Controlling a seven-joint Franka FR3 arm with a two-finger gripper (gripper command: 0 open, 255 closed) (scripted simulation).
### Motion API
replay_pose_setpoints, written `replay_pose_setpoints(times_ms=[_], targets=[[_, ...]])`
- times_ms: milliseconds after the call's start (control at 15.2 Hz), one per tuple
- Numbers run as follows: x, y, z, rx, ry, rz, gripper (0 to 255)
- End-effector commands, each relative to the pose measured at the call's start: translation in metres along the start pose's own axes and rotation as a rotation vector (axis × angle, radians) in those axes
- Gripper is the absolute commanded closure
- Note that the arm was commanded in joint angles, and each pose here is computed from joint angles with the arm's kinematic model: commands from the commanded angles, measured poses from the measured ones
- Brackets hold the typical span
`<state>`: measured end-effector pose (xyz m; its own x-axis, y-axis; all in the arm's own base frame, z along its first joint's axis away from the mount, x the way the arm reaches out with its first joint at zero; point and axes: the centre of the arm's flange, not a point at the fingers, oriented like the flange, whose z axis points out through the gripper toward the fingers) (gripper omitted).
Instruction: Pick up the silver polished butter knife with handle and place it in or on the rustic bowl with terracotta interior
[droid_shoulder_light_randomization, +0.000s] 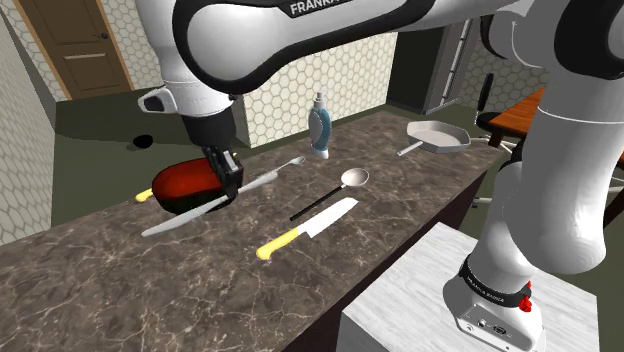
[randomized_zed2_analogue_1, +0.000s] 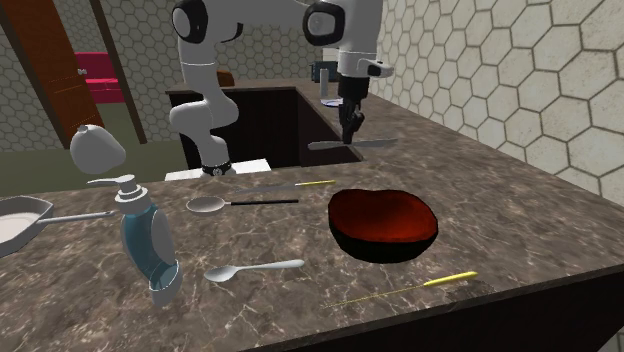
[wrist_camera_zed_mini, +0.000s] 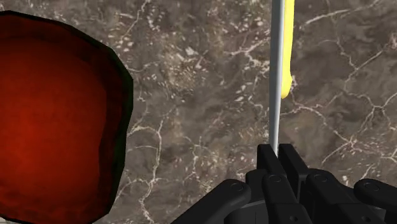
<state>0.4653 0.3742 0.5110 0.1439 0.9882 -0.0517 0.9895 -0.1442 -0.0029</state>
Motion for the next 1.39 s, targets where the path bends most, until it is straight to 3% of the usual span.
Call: replay_pose_setpoints(times_ms=[0, 132, 1056, 1320], targets=[[-0.001, 0.000, -0.011, 0.000, 0.000, 0.000, 255], [-0.001, 0.000, -0.018, 0.000, 0.000, 0.000, 255], [-0.071, 0.175, -0.038, 0.000, 0.000, 0.000, 255], [-0.070, 0.175, -0.017, 0.000, 0.000, 0.000, 255]])
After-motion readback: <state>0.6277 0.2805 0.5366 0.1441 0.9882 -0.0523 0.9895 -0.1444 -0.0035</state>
